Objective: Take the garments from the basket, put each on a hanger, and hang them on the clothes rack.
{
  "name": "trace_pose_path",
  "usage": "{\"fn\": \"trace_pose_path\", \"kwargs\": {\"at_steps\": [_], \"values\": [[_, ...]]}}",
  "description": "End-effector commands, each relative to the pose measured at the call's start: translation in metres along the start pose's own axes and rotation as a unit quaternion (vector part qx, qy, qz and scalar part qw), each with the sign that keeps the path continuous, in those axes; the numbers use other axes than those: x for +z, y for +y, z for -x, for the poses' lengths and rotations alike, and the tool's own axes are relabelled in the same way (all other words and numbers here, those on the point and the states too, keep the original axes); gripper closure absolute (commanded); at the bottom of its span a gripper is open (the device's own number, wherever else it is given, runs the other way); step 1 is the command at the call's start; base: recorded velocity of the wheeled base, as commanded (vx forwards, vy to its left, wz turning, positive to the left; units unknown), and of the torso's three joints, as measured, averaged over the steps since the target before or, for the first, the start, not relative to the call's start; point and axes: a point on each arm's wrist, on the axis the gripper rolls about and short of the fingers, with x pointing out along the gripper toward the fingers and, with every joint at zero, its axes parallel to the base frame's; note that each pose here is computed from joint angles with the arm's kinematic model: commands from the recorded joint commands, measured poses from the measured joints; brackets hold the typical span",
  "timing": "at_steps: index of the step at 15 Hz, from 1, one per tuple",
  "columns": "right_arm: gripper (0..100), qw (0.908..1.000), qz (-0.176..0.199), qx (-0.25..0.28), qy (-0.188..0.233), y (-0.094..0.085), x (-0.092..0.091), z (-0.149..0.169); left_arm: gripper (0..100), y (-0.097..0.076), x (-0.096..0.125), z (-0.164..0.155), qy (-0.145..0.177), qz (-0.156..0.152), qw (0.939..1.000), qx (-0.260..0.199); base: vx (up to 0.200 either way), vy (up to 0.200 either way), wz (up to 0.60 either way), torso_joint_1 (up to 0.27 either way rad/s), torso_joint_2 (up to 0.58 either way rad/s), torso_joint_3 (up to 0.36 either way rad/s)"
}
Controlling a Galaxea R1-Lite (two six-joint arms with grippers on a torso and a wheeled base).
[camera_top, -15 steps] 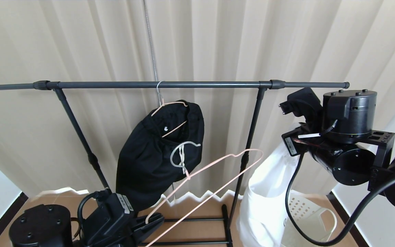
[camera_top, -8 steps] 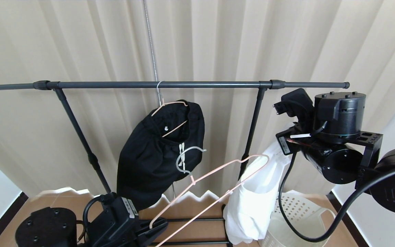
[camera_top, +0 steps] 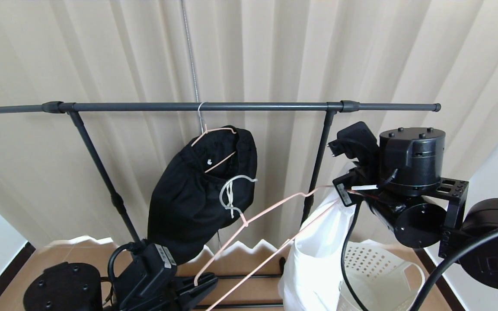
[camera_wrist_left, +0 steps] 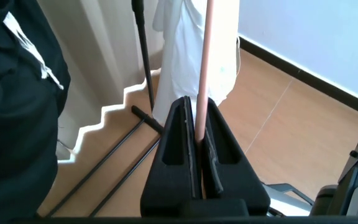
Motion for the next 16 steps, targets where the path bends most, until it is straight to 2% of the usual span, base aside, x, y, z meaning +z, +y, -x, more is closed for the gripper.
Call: {"fn": "trace_pose_path", "kwargs": {"at_steps": [1,5,10,16], "values": [[100,0.9999,0.007,0.008,0.001,0.006,-0.003,0.005,100,-0.001,-0.002,-0.002,0.005,0.0,1.0,-0.003,0.0,0.0,0.0,0.0,0.0,0.0],[100,1.0,0.004,0.001,-0.007,0.014,-0.002,0.008,100,-0.001,-0.005,-0.004,0.013,0.001,0.9999,0.0,0.0,0.0,0.0,0.0,0.0,0.0],[100,0.9984,-0.015,-0.054,-0.011,0.022,-0.002,-0.002,100,0.002,-0.003,-0.011,-0.001,0.033,0.9975,0.063,0.0,0.0,0.0,0.0,0.0,0.0],[100,0.998,-0.025,-0.055,-0.018,0.029,0.002,-0.009,100,-0.005,-0.01,-0.014,0.016,0.033,0.9981,0.049,0.0,0.0,0.0,0.0,0.0,0.0]]}}
